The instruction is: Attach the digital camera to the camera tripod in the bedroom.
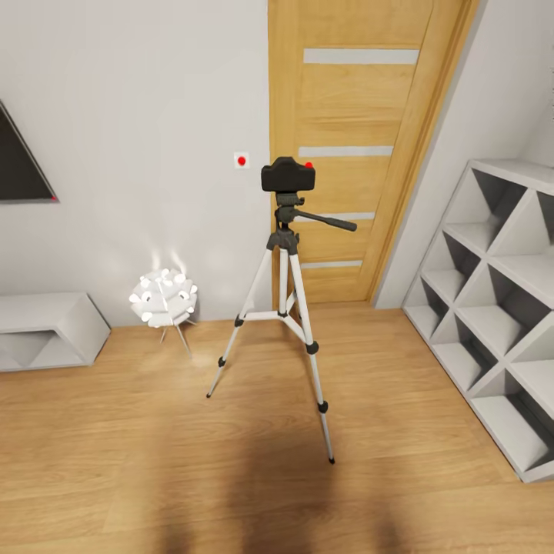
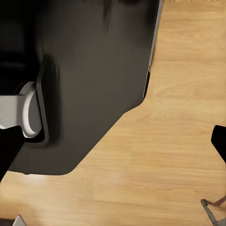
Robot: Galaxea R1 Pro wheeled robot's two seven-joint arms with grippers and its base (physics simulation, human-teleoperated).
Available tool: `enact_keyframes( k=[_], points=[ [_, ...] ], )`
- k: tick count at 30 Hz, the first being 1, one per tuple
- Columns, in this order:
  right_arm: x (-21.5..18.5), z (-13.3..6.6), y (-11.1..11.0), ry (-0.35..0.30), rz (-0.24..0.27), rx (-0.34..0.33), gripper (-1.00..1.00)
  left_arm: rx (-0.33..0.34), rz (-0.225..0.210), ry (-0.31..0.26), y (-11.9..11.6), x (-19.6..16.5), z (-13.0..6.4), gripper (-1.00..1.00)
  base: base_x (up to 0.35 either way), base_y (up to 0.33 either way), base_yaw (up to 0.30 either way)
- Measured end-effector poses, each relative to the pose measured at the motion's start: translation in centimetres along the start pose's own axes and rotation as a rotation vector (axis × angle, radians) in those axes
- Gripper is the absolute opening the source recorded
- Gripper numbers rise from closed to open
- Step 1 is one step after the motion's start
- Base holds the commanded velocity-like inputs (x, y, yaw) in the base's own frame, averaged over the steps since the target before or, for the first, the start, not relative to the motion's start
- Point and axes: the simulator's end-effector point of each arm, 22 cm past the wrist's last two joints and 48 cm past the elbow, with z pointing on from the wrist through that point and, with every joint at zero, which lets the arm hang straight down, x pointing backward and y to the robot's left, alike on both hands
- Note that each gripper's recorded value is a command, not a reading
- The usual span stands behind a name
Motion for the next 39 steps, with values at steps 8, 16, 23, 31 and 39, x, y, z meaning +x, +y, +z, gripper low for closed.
enact_keyframes(
  k=[8, 16, 23, 31, 39],
  points=[
    [-0.6, -0.1, 0.0, -0.016, -0.004, 0.001, 1.0, 0.003, 0.0, -0.012, -0.1, -0.5, -0.1, 1.0, 0.0, 0.0, 0.0],
    [-1.1, -0.2, -0.3, -0.029, -0.006, 0.005, 1.0, 0.007, -0.002, -0.024, -0.2, -1.0, -0.2, 1.0, 0.0, 0.0, 0.0],
    [-1.5, -0.2, -0.2, -0.04, -0.007, 0.005, 1.0, 0.01, -0.003, -0.035, -0.3, -1.4, -0.3, 1.0, 0.0, 0.0, 0.0],
    [-2.1, -0.3, -0.2, -0.056, -0.004, 0.005, 1.0, 0.013, -0.005, -0.047, -0.5, -1.9, -0.4, 1.0, 0.0, 0.0, 0.034],
    [-2.9, -0.4, -0.2, -0.085, -0.006, 0.006, 1.0, 0.015, -0.006, -0.056, -0.5, -2.3, -0.5, 1.0, 0.0, 0.0, 0.041]
  ],
)
